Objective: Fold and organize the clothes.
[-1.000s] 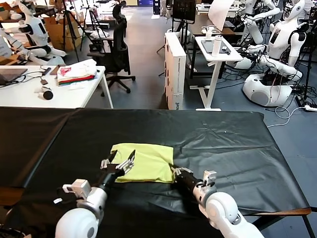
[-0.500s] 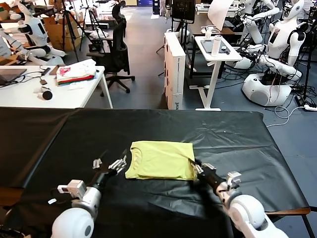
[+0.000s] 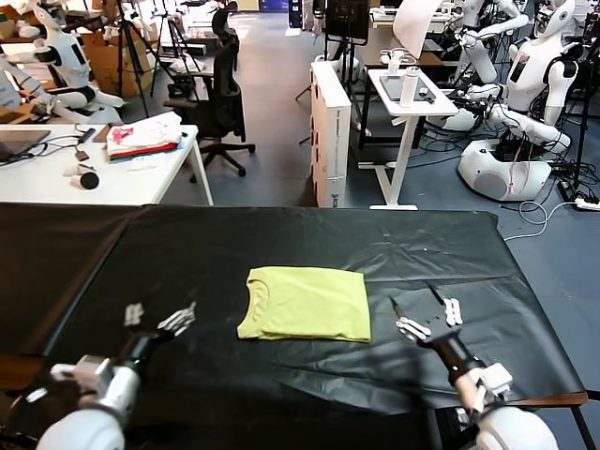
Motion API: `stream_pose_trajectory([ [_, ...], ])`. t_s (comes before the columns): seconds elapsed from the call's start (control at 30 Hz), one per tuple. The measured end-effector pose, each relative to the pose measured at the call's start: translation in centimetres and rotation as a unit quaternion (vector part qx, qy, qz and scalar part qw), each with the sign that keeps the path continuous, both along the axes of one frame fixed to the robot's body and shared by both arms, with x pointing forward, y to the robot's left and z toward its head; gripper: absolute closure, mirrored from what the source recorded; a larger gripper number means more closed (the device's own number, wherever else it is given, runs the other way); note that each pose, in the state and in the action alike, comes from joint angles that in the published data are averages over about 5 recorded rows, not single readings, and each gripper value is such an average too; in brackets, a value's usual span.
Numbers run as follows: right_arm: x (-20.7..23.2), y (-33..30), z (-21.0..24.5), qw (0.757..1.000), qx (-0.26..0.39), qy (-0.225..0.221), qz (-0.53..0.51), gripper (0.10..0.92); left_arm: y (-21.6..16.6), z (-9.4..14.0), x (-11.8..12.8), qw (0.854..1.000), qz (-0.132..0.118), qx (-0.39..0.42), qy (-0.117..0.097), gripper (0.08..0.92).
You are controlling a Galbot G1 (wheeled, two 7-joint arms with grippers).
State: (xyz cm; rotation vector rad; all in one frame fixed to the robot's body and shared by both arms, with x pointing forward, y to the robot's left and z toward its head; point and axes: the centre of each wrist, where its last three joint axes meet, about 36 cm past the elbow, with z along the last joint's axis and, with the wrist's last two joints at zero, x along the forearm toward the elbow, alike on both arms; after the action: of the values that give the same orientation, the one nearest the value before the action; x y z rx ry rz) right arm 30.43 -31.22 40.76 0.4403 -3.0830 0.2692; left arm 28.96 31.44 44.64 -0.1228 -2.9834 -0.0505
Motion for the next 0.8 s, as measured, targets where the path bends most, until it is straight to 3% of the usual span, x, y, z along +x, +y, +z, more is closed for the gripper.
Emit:
stream_pose_trajectory([
  [0.1, -2.1, -0.1, 0.2, 0.999, -0.016, 0.017, -0.027, 0.115, 1.4, -0.2, -2.1, 1.0, 0.02, 0.013, 0.012, 0.092],
  [0.43, -9.5, 2.1, 0.8, 0.987, 0.011, 0.128, -0.092, 0.115, 4.2, -0.2, -9.2, 0.993, 0.055, 0.03, 0.095, 0.092],
  [0.8, -13.2, 3.5, 1.8, 0.984, -0.017, 0.146, -0.101, 0.115, 3.7, 0.7, -13.1, 0.986, 0.059, 0.033, 0.153, 0.092],
])
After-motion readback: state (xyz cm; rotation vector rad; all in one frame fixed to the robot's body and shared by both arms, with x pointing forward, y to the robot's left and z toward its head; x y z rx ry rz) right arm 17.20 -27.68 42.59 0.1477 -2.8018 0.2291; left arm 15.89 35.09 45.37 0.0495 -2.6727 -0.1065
